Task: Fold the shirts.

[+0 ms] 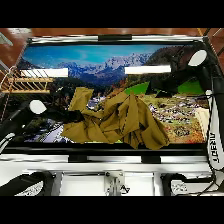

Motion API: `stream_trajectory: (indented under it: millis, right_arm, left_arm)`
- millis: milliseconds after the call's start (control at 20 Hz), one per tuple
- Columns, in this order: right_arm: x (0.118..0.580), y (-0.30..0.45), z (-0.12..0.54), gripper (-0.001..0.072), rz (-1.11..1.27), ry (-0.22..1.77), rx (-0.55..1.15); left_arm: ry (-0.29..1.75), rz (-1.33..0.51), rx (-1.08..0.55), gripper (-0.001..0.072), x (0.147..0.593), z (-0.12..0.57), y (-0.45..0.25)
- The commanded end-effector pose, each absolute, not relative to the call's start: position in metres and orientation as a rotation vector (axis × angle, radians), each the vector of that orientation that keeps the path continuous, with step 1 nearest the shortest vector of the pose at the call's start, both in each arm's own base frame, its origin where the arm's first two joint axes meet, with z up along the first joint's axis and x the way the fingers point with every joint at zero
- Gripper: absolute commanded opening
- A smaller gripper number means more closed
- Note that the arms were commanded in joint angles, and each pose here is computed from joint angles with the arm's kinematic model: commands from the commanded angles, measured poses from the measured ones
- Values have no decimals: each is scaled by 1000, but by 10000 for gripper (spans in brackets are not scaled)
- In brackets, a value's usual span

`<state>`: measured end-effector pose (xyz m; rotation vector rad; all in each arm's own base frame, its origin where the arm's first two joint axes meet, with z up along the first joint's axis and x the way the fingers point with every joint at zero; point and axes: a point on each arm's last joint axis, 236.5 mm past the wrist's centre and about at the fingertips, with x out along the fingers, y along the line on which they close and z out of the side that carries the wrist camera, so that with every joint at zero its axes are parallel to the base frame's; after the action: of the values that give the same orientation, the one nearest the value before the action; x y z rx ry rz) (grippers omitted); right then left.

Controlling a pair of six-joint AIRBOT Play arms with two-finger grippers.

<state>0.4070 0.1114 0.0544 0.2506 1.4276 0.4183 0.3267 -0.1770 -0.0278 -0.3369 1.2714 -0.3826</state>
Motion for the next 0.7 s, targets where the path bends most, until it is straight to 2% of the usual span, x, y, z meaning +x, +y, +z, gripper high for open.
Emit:
stream_trajectory:
  millis: [0,150,300,350,450,650]
  right_arm:
    - [404,115,45,675,392,1443,171]
    - [404,130,38,675,417,1453,150]
    - [399,155,20,691,460,1489,112]
    - [400,168,13,691,483,1488,90]
    - [407,191,4,691,514,1450,76]
    - [421,225,10,689,547,1371,165]
  left_arm:
    - [1186,-317,-457,541,364,-44,-190]
    - [1229,-286,-457,526,365,-67,-185]
    - [1237,-290,-441,91,366,-70,-179]
    - [1227,-313,-414,48,367,-66,-179]
    - [1225,-365,-364,47,366,-54,-181]
    - [1171,-423,-225,47,364,-15,-174]
